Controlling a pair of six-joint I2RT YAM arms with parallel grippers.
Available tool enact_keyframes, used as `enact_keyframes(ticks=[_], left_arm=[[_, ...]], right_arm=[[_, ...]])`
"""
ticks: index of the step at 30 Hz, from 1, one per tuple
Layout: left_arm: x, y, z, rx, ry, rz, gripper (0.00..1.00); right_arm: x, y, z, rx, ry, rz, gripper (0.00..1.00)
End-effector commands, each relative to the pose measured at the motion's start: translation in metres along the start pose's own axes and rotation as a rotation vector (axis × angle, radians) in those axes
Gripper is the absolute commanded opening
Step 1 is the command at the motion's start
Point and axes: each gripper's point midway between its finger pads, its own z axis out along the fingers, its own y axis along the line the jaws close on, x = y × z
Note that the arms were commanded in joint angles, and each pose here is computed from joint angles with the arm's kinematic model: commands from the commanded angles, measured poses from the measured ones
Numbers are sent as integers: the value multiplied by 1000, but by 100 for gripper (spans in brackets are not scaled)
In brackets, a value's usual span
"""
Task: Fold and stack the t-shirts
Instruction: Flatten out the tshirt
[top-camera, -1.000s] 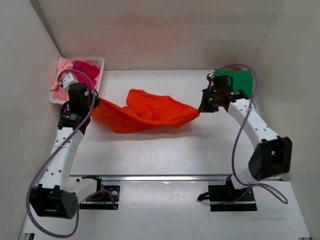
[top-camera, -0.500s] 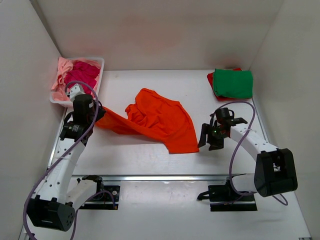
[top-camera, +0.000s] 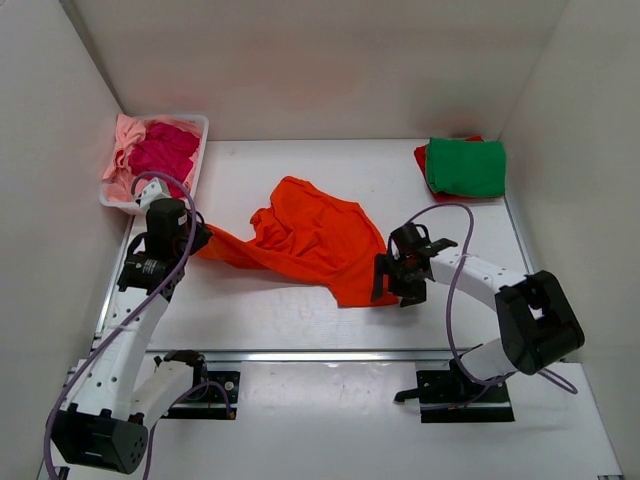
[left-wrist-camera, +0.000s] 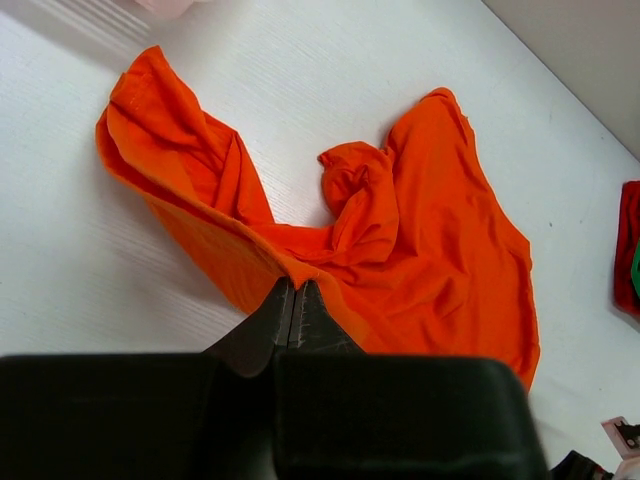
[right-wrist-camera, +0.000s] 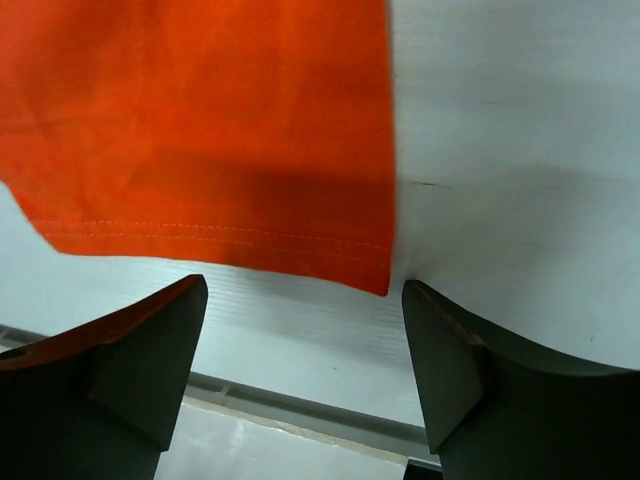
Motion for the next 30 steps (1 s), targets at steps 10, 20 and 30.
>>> enact_keyframes(ticks=[10,20,30], left_arm=[[-18,-1,-4,16,-52,9,0],[-164,-97,1,173,-351,37,0],[-282,-170,-40,309,-547,10,0]], right_arm=[[-19,4,12,46,9,-198,0],[-240,60,-233,-197,-742,-196,0],[-285,61,-457,-171,-1245,-327,1]])
